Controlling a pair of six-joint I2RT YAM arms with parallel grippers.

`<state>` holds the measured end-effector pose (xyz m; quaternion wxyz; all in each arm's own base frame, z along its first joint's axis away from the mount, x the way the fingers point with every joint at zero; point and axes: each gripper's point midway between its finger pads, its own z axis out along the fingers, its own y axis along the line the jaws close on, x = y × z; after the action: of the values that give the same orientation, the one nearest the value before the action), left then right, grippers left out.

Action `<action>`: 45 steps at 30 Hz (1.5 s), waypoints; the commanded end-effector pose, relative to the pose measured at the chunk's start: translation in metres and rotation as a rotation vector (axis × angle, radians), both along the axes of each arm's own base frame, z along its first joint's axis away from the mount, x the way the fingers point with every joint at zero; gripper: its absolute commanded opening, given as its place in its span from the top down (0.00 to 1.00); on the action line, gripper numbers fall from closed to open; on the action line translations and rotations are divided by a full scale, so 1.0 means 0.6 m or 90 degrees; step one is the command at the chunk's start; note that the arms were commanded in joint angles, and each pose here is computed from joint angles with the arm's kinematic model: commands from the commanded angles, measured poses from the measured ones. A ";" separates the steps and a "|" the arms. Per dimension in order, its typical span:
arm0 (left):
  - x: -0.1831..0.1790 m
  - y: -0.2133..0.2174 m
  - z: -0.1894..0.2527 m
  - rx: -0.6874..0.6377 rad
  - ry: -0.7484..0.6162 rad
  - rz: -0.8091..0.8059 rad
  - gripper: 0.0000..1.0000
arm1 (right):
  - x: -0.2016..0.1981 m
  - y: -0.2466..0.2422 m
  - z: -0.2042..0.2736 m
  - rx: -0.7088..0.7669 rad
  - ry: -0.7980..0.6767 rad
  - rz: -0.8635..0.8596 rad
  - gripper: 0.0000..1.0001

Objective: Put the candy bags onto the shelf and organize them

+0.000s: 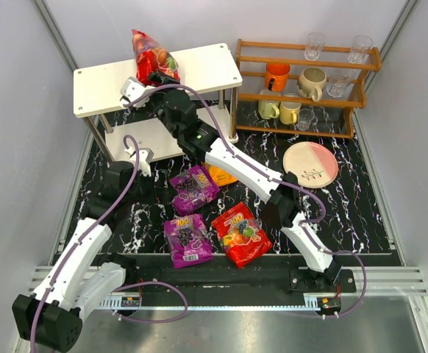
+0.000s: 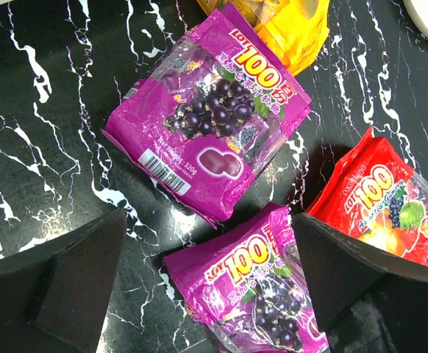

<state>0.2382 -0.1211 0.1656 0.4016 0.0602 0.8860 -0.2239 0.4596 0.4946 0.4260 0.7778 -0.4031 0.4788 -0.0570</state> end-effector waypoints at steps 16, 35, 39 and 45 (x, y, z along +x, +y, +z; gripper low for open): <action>0.011 -0.008 0.019 -0.005 -0.018 -0.015 0.01 | -0.250 -0.075 0.282 0.301 0.119 0.357 0.16; 0.012 -0.005 0.026 -0.005 -0.029 -0.008 0.01 | -0.125 -0.058 0.162 0.334 0.272 0.228 0.20; 0.012 -0.005 0.026 -0.004 -0.029 -0.007 0.01 | -0.076 -0.068 0.136 0.375 0.351 0.244 0.18; 0.011 -0.006 0.024 -0.004 -0.026 -0.009 0.01 | -0.051 -0.070 0.116 0.396 0.389 0.265 0.17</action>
<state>0.2389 -0.1212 0.1597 0.3908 0.0589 0.8915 -0.2215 0.4477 0.4614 0.4457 0.6689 -0.2565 0.6258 0.3084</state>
